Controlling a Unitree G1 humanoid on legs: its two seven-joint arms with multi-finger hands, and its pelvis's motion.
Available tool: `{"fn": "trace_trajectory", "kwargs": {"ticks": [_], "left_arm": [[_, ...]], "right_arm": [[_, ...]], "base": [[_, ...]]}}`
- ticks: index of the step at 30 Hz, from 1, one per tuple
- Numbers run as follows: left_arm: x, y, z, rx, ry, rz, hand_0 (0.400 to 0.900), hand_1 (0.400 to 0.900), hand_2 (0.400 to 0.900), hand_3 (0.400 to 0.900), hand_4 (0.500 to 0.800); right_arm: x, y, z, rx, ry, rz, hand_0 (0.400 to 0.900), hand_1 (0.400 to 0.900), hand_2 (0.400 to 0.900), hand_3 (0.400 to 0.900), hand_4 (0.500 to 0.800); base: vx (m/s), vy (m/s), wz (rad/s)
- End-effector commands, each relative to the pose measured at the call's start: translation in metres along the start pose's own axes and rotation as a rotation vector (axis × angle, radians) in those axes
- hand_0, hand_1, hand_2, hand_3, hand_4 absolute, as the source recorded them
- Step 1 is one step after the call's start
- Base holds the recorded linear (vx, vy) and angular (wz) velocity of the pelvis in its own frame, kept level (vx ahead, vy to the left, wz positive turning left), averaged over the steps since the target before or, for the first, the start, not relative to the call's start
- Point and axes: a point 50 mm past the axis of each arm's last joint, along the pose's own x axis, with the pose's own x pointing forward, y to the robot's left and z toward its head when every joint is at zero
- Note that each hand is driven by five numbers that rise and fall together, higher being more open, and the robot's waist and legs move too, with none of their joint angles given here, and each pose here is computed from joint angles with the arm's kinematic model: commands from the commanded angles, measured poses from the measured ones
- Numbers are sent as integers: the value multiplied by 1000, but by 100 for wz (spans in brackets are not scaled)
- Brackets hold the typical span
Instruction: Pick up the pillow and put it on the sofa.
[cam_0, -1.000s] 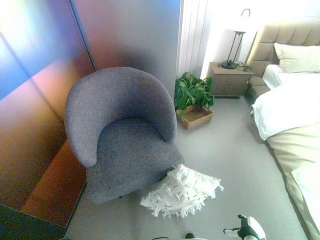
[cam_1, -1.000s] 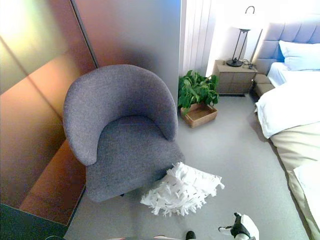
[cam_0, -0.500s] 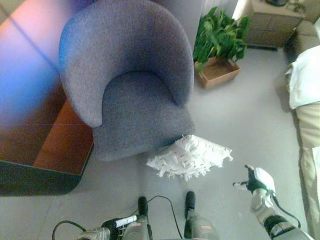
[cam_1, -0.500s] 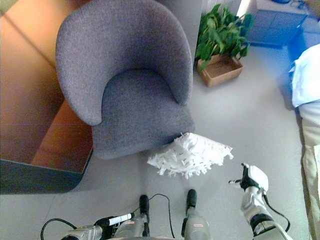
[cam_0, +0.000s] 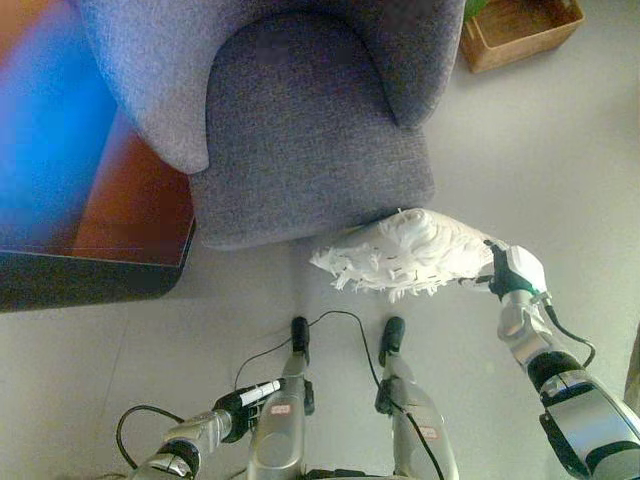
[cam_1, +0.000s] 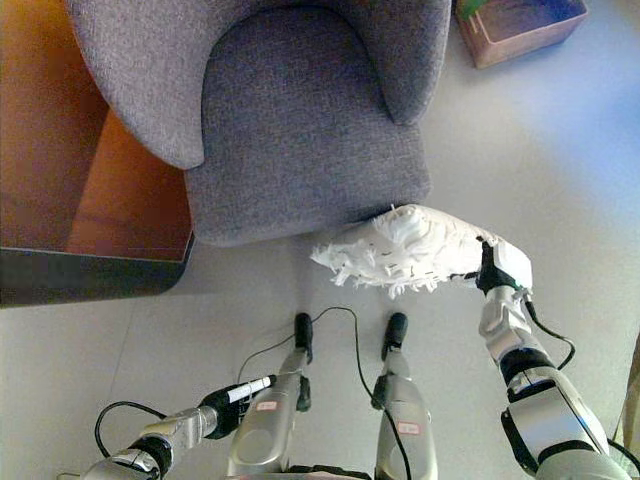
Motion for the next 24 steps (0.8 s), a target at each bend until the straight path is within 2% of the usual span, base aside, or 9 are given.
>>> {"fn": "trace_trajectory", "kwargs": {"ticks": [1,14,24], "left_arm": [[-8,19,-43,-30,145,58,900,900,900,900,800],[-4,3,-42,-56,126,-14,900,900,900,900,800],[-2,-4,-35,-64,107,-39,900,900,900,900,800]], "right_arm": [[18,-65,0,-36,-36,-157,900,900,900,900,800],[34,-126,54,56,-160,-281,900,900,900,900,800],[36,-149,89,113,-239,-286,900,900,900,900,800]], "base": [[-5,86,-1],[4,82,-2],[8,51,0]]}}
